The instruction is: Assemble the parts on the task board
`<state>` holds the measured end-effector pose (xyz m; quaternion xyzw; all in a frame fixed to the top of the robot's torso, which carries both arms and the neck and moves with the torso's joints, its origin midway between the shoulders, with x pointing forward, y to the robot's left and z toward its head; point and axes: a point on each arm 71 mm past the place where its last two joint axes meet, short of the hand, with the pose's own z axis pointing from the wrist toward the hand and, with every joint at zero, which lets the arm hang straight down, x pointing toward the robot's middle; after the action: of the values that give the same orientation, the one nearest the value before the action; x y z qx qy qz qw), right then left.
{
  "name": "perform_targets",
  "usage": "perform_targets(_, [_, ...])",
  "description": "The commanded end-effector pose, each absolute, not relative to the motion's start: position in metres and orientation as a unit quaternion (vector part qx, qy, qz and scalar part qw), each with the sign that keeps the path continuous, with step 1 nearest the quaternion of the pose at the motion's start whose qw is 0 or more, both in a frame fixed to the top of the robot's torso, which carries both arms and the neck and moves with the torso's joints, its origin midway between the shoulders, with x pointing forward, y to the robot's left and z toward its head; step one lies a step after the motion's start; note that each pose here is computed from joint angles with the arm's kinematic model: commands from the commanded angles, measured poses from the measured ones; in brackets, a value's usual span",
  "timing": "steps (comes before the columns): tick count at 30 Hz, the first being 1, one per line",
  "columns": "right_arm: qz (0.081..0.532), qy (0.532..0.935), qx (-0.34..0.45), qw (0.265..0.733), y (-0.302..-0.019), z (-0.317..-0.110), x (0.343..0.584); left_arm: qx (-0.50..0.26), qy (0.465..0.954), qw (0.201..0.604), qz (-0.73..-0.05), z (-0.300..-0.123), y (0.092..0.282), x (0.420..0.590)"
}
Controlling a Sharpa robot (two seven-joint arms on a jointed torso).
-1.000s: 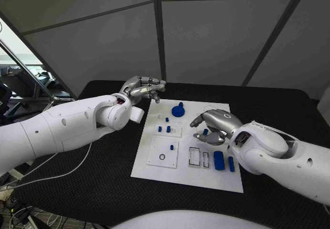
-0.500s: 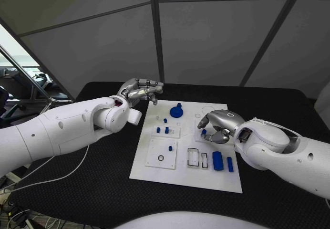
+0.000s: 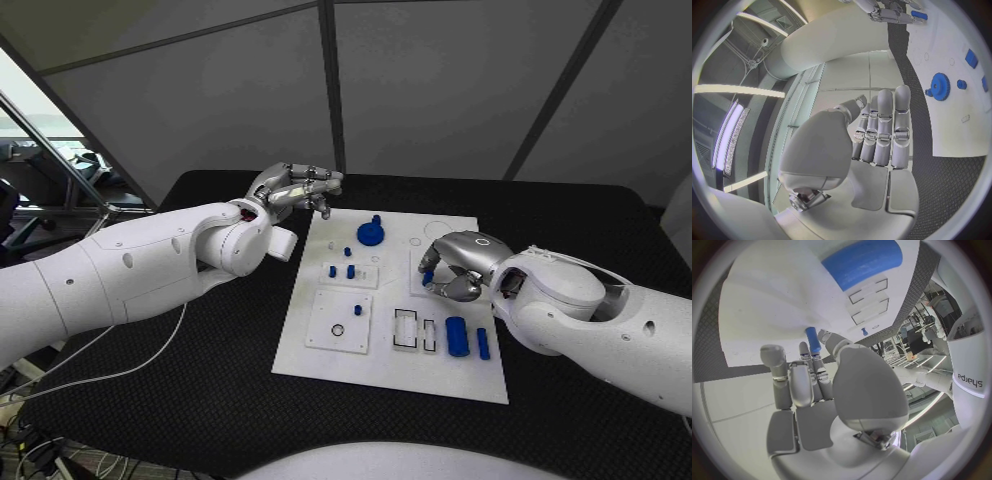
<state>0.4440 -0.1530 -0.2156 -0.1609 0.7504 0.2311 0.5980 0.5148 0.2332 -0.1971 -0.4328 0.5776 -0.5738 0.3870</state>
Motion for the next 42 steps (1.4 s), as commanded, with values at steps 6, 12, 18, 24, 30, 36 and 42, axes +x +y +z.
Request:
perform_targets(6, [0.224,0.750,-0.172,0.599,-0.150,-0.214,0.443,-0.431,0.578,0.382,-0.578,-0.196,0.232,0.515])
perform_targets(12, [0.235,0.742,-0.173,0.604,-0.148,-0.212,0.441,-0.431,0.578,0.382,-0.578,-0.196,0.232,0.515])
perform_targets(18, [0.238,0.721,-0.174,0.627,-0.147,-0.207,0.441,-0.432,0.578,0.382,-0.578,-0.196,0.232,0.515])
perform_targets(24, [0.238,0.706,-0.176,0.644,-0.148,-0.203,0.439,-0.432,0.577,0.383,-0.577,-0.196,0.233,0.516])
perform_targets(30, [0.253,0.697,-0.172,0.648,-0.146,-0.196,0.430,-0.433,0.577,0.385,-0.576,-0.197,0.234,0.516])
perform_targets(36, [0.297,0.673,-0.161,0.658,-0.132,-0.174,0.415,-0.433,0.573,0.390,-0.576,-0.196,0.234,0.517])
perform_targets(42, [0.353,0.652,-0.160,0.652,-0.105,-0.163,0.403,-0.432,0.569,0.396,-0.577,-0.196,0.233,0.518])
